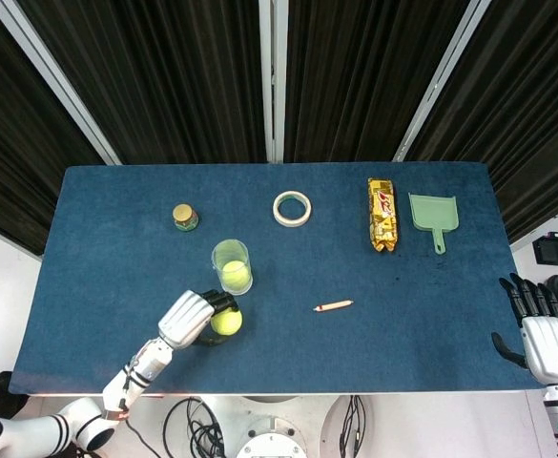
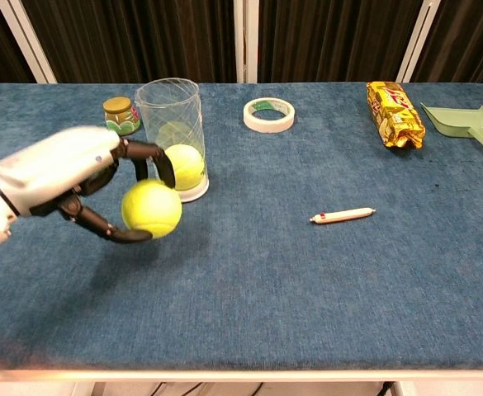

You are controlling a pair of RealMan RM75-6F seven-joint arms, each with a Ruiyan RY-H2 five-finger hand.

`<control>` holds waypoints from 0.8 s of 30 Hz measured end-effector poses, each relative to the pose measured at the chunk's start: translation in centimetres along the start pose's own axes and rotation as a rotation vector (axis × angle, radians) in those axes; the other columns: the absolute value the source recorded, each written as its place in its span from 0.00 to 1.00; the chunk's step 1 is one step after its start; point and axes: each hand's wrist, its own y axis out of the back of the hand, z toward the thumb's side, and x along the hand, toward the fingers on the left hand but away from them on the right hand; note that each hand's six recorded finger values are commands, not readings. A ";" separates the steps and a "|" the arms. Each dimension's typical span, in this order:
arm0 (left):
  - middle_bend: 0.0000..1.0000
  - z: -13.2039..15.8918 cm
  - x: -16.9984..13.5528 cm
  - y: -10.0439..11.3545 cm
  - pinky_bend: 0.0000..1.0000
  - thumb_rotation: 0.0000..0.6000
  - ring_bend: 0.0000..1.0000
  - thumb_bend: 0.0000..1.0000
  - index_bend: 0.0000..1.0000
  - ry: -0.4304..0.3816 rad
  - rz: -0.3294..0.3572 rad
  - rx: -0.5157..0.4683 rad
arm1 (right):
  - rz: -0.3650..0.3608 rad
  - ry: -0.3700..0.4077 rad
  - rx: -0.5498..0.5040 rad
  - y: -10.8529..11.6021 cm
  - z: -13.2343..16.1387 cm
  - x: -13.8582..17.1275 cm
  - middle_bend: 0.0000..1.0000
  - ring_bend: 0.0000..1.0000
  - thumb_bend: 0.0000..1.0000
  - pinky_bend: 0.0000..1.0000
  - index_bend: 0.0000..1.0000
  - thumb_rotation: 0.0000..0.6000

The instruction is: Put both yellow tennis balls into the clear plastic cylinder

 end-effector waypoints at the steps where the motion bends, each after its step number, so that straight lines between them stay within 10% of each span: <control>1: 0.54 0.1 0.1 0.8 0.83 1.00 0.57 0.28 0.55 -0.004 0.023 0.001 | 0.001 -0.001 0.000 0.0 0.0 0.0 0.00 0.00 0.27 0.00 0.00 1.00; 13: 0.56 0.4 2.6 12.9 0.83 1.00 0.58 0.30 0.57 0.019 0.309 0.078 | -0.002 0.010 0.003 -0.1 0.5 -0.1 0.00 0.00 0.27 0.00 0.00 1.00; 24: 0.55 0.4 7.3 11.9 0.81 1.00 0.57 0.29 0.56 0.052 0.252 0.005 | -0.023 0.042 -0.003 0.4 1.6 -0.1 0.00 0.00 0.27 0.00 0.00 1.00</control>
